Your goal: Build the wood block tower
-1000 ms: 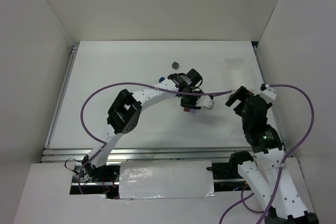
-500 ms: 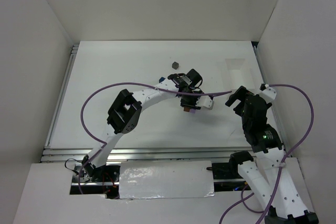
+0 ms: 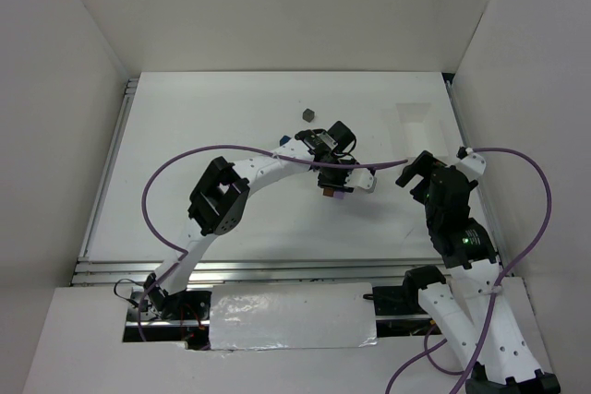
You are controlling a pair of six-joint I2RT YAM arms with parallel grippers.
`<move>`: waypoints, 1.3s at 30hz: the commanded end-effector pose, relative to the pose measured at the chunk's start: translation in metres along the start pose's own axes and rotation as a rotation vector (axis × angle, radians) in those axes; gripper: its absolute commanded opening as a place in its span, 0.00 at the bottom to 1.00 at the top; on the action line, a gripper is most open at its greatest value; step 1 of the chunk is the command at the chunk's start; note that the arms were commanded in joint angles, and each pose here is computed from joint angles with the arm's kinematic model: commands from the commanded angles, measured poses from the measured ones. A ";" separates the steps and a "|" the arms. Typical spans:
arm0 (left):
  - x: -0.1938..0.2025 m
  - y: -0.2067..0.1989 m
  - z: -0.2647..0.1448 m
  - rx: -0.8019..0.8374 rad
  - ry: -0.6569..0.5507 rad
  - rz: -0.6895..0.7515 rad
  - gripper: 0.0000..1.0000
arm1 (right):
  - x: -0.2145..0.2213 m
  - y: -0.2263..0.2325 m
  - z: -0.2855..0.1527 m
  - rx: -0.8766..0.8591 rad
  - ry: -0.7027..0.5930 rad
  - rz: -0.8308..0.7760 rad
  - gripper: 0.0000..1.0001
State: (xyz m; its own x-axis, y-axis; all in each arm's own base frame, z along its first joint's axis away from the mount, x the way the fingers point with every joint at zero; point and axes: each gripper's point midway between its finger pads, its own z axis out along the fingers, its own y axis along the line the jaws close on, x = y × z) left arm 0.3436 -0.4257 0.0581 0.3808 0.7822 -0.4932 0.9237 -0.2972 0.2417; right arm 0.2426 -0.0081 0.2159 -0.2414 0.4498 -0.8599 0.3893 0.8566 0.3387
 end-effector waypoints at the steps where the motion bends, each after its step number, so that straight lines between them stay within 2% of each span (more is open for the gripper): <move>1: 0.009 -0.005 0.008 0.031 0.005 0.011 0.27 | -0.010 0.006 0.003 -0.021 -0.043 0.009 1.00; 20: 0.005 -0.008 -0.003 0.037 -0.001 -0.025 0.21 | -0.007 0.009 0.006 -0.036 -0.035 0.005 1.00; 33: 0.004 -0.007 -0.003 0.026 -0.011 -0.062 0.25 | -0.008 0.010 0.004 -0.048 -0.040 0.006 1.00; 39: 0.005 -0.006 -0.002 0.021 -0.008 -0.078 0.33 | -0.008 0.010 0.004 -0.046 -0.039 0.007 1.00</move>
State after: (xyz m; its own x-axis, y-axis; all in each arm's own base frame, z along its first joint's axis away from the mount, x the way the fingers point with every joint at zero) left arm 0.3449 -0.4229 0.0573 0.3384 0.7935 -0.5058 0.9400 -0.2606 0.2201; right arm 0.2477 -0.0031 0.2150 -0.2435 0.4467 -0.8609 0.3619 0.8654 0.3466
